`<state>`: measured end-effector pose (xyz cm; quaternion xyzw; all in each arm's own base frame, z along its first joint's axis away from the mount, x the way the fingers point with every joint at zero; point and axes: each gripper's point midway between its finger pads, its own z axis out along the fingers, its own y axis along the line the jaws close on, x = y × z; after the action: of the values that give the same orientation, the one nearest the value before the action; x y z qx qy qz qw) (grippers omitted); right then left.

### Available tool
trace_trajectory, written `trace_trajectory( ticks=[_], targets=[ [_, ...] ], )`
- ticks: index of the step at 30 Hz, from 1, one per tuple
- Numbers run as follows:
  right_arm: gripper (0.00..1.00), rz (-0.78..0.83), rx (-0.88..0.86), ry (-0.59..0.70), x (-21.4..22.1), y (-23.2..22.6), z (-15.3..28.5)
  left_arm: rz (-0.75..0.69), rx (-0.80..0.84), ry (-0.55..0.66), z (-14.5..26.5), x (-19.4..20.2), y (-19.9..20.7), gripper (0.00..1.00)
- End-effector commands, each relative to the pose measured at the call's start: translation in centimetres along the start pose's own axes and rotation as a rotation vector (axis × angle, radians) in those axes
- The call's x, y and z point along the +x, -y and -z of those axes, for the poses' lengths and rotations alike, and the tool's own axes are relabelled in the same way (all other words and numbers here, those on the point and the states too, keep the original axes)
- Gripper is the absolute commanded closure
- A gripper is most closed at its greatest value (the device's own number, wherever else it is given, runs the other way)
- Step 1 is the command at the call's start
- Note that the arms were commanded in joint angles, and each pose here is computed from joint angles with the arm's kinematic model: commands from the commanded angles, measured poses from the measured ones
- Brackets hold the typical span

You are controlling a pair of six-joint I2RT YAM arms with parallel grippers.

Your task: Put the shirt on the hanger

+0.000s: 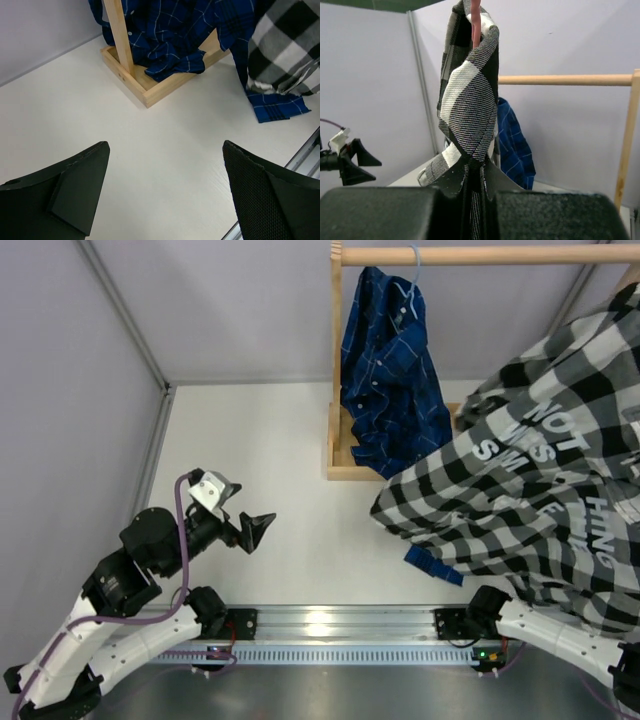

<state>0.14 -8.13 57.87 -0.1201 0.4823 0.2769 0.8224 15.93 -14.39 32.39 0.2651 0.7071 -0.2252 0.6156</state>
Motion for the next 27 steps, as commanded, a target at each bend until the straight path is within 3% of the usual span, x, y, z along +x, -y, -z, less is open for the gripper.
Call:
trace_trajectory(
  ticks=[1, 8, 15, 18, 27],
  targets=[
    [1.00, -0.037, 0.092, 0.142, -3.8, 2.6, 1.1, 0.013, -0.008, 0.021, 0.2, -0.3, -0.1, 0.02],
    [1.00, -0.015, 0.214, 0.100, -2.6, 4.7, 1.3, 0.026, 0.006, 0.021, 0.1, -0.1, 0.2, 0.02],
    [1.00, 0.118, 0.299, -0.241, 7.4, 3.7, -5.5, 0.041, 0.026, 0.020, -0.4, -0.1, 0.6, 0.02],
    [1.00, 0.126, 0.333, -0.310, 10.3, 3.8, -7.4, 0.045, 0.042, 0.020, -0.6, -0.1, 1.0, 0.02],
    [1.00, -0.053, 0.321, -0.313, 14.9, 3.9, -10.8, 0.080, 0.049, 0.014, -1.5, 0.1, 1.4, 0.02]
  ],
)
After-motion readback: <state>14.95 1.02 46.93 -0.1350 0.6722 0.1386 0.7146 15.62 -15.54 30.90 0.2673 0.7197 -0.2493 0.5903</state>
